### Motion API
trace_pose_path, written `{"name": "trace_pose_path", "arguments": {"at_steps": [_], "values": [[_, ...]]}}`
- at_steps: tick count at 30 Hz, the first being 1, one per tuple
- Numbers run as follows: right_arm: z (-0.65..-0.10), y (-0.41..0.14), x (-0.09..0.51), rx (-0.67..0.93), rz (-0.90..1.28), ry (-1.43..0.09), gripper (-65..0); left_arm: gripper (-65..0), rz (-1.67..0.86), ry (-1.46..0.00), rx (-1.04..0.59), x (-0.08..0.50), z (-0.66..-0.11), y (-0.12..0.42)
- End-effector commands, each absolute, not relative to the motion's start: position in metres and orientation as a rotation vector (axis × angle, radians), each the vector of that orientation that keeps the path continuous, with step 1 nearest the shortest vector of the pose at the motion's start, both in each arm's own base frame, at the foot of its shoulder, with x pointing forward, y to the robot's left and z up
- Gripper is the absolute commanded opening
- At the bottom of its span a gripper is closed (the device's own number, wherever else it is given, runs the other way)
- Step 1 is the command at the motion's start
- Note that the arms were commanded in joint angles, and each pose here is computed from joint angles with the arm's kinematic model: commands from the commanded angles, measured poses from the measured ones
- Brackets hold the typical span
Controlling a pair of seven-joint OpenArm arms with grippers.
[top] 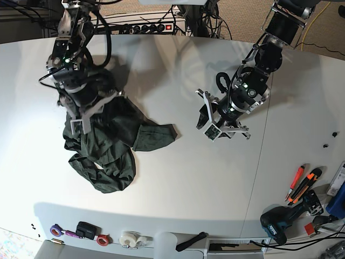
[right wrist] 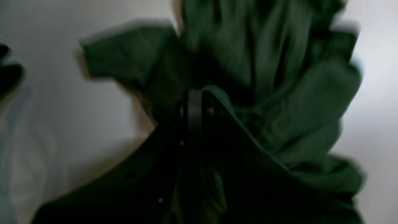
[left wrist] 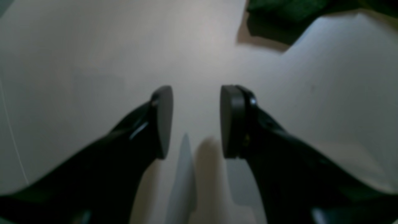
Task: Layout the t-shirt on the table in an organized manner, then fold the t-shirt properly
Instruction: 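Pull the held fabric outward with the right gripper and release it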
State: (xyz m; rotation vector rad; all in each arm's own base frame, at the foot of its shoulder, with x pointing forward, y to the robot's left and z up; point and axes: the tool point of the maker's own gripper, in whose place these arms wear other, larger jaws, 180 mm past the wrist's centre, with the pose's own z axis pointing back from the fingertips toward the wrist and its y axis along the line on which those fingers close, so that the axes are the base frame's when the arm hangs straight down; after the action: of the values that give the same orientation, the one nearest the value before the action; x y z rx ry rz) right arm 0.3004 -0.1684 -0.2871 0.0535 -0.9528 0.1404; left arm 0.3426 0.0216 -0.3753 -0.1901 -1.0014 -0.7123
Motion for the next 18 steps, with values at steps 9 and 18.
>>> {"name": "trace_pose_path", "arguments": {"at_steps": [9, 18], "values": [[-0.181, -0.145, 0.307, 0.021, 0.277, -1.299, -65.0, -39.2, -0.712, -1.069, -0.193, 0.353, -0.358, 0.019], [-0.177, -0.145, 0.306, 0.002, 0.301, -1.318, -65.0, -39.2, -0.731, -1.061, -0.159, 0.353, -0.363, 0.024]]}}
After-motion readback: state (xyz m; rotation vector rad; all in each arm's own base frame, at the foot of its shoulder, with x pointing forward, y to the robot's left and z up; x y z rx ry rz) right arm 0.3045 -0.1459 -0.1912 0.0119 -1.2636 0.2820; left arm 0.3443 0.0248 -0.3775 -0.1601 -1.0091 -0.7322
